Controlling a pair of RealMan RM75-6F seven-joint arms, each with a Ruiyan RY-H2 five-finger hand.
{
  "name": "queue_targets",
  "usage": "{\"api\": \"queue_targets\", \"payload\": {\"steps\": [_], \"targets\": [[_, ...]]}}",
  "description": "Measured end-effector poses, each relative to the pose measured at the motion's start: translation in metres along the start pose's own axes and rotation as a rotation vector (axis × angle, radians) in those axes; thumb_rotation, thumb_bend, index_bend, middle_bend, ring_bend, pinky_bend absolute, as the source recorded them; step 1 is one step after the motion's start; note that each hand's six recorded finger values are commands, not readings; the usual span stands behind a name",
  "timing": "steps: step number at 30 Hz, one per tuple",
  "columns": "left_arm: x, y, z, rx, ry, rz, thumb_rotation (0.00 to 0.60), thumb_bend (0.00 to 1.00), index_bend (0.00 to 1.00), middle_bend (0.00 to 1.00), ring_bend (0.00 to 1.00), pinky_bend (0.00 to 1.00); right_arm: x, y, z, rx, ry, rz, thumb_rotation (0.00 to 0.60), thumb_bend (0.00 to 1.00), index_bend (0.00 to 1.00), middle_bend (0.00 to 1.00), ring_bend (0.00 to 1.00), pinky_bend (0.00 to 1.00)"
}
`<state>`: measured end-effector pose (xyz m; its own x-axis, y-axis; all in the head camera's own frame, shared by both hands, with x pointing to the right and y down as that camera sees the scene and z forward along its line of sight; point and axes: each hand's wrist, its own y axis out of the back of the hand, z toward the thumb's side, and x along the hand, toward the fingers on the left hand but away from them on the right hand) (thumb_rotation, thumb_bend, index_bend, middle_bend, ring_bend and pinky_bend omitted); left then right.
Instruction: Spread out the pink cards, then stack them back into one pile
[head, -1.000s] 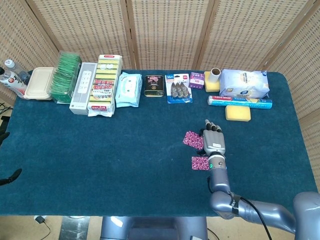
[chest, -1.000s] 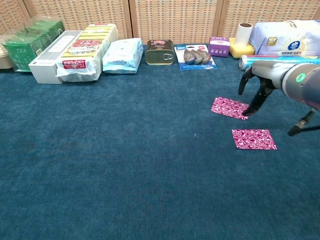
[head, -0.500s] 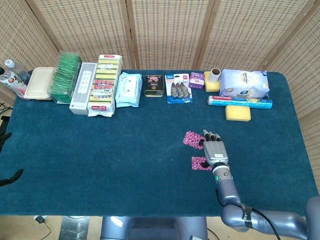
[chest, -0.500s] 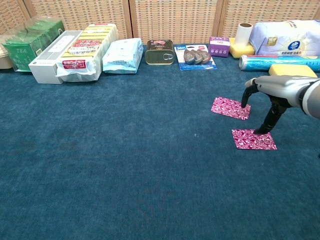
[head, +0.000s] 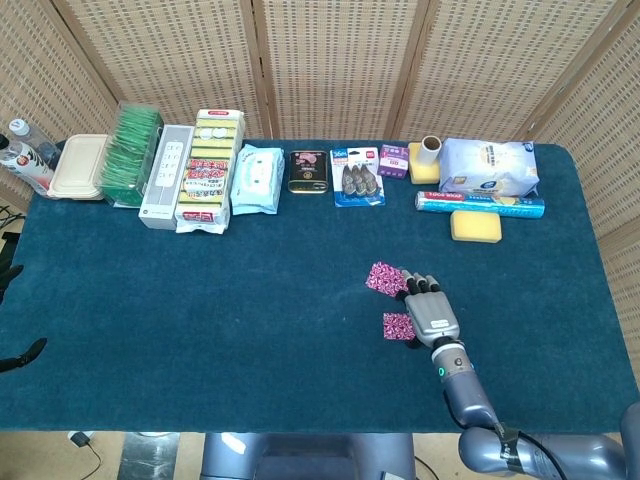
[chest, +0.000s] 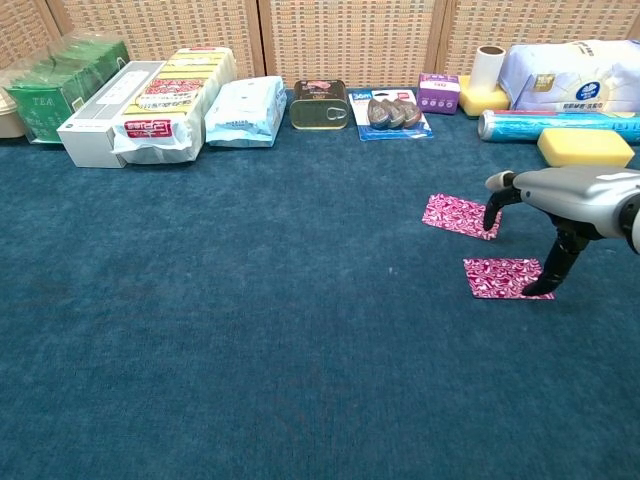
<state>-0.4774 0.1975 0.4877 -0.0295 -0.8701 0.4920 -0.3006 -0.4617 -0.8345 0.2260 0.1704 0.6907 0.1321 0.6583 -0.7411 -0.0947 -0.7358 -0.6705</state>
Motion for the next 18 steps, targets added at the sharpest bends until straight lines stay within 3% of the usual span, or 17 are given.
{"api": "queue_targets", "payload": {"steps": [18], "targets": [[0.0,-0.001,0.0,0.003,0.003,-0.001,0.6,0.24,0.0,0.0,0.0,0.06,0.0,-0.014,0.001,0.01,0.019,-0.01,0.6,0.19,0.3,0.0,0.0,0.0]]}}
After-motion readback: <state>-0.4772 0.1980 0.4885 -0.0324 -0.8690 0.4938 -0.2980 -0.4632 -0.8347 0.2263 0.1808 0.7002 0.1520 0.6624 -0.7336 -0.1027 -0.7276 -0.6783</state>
